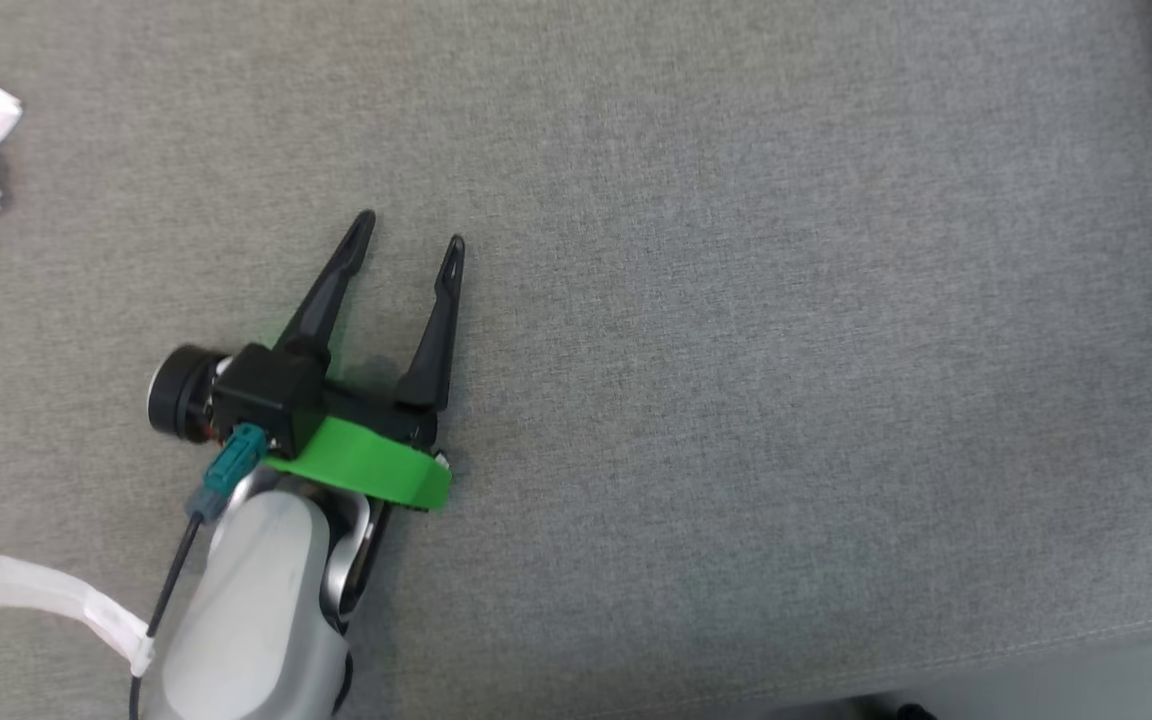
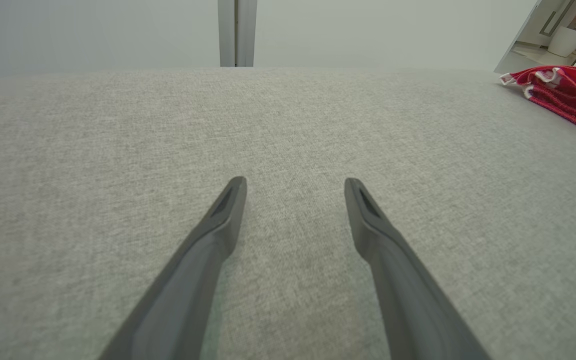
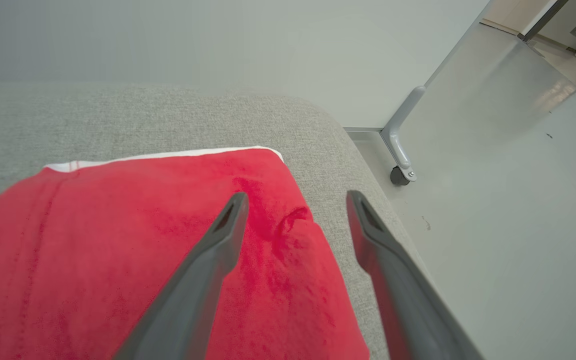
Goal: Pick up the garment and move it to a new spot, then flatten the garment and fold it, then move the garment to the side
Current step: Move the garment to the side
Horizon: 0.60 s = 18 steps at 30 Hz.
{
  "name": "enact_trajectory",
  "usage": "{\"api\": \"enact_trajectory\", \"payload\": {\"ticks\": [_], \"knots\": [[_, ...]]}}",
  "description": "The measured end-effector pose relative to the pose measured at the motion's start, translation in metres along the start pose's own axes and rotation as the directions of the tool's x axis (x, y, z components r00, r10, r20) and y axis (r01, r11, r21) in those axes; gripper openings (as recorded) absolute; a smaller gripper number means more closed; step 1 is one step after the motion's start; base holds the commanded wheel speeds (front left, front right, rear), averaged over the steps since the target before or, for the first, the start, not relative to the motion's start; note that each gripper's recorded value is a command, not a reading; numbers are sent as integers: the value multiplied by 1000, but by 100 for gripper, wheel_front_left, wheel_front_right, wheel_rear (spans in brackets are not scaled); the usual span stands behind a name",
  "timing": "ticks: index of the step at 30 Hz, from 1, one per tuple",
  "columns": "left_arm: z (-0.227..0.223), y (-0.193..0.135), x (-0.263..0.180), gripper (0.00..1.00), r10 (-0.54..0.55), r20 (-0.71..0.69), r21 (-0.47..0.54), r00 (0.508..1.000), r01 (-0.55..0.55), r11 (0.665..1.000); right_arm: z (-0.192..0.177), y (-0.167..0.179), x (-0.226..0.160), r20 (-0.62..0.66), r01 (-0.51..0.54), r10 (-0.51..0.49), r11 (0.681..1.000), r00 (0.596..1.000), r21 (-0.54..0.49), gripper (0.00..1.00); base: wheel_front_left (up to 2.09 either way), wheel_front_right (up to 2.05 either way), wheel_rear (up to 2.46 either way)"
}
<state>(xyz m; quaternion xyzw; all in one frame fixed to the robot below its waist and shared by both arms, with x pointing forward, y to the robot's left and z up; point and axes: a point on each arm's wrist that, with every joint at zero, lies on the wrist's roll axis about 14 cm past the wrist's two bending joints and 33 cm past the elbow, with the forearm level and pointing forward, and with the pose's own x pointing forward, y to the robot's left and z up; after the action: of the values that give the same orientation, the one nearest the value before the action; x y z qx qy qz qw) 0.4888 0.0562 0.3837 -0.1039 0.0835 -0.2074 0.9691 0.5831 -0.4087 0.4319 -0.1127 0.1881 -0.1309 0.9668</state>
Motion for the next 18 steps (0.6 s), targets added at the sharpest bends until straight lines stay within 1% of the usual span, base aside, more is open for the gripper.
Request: {"api": "enact_trajectory", "payload": {"ticks": [3, 5, 7, 9, 10, 14, 18], "knots": [[5, 0, -13, 100, 20, -3, -9, 1000, -20, 1000, 8, 10, -9, 27, -24, 24, 1000, 999, 5, 100, 0, 0, 0], [10, -2, -23, 100, 32, 1, -14, 999, -32, 999, 13, 24, -19, 41, -56, 55, 998, 998, 15, 100, 0, 0, 0], [18, -4, -32, 100, 42, 13, -8, 999, -42, 999, 30, 38, -27, 87, -94, 92, 995, 992, 18, 100, 0, 0, 0], [28, -6, -44, 100, 55, 30, -5, 998, -54, 999, 60, 51, -40, 170, -138, 132, 990, 977, 22, 100, 0, 0, 0], [32, -6, -49, 100, 62, 36, -5, 997, -62, 998, 68, 57, -47, 199, -156, 148, 987, 969, 29, 100, 0, 0, 0], [51, -5, -75, 100, 101, 77, 6, 992, -101, 995, 80, 84, -84, 274, -245, 223, 968, 936, 47, 100, 0, 0, 0], [72, 2, -102, 100, 152, 134, 18, 979, -156, 988, 103, 100, -124, 376, -315, 278, 948, 884, 40, 100, 0, 0, 0]]}}
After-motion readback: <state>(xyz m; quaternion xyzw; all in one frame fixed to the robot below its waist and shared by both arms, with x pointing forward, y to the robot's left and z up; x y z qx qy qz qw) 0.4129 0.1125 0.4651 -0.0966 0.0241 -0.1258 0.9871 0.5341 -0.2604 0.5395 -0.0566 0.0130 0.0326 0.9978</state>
